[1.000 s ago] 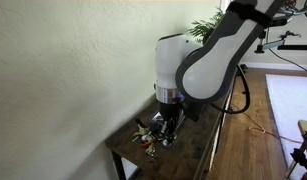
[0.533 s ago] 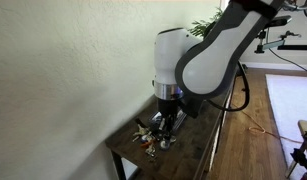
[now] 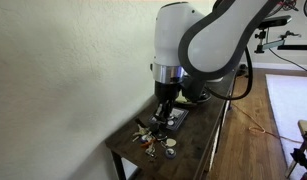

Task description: Put two sets of keys on top of the blue and white object.

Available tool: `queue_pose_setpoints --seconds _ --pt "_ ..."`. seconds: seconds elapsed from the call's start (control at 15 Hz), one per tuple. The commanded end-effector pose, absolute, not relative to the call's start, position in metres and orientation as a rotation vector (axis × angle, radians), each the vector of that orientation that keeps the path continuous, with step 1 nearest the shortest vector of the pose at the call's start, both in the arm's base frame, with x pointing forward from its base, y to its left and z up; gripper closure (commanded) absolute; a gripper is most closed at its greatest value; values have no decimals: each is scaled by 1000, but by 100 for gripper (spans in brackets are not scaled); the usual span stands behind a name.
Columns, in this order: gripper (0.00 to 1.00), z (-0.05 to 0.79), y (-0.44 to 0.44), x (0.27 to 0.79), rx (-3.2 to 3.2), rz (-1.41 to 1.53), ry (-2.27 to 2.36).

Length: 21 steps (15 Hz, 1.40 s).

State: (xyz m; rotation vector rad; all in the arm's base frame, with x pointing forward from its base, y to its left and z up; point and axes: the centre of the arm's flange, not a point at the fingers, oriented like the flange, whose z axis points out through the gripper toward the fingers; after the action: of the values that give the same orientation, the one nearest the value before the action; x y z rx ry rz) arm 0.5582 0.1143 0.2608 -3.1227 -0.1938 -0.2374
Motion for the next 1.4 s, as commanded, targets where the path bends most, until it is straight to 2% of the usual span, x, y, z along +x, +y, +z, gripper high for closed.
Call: queue_pose_setpoints --seconds 0.0,0.33,0.4,0.53,0.6,0.73,0.8,0.93,1.33 --pt "96 293 108 543 -3150 -259 -206" --pt "95 302 94 551 -3168 -275 -201" --pt "70 297 92 553 -3168 -266 -199" --pt "66 291 89 555 -3155 -249 -197" --pt "74 289 89 556 -3153 -244 -199" --pt "69 279 91 557 -3141 -215 -211" --pt "47 272 93 558 -3137 -196 -212" --pt "44 261 97 558 -3128 -164 -223" --pt "7 237 113 556 -3117 -94 -205"
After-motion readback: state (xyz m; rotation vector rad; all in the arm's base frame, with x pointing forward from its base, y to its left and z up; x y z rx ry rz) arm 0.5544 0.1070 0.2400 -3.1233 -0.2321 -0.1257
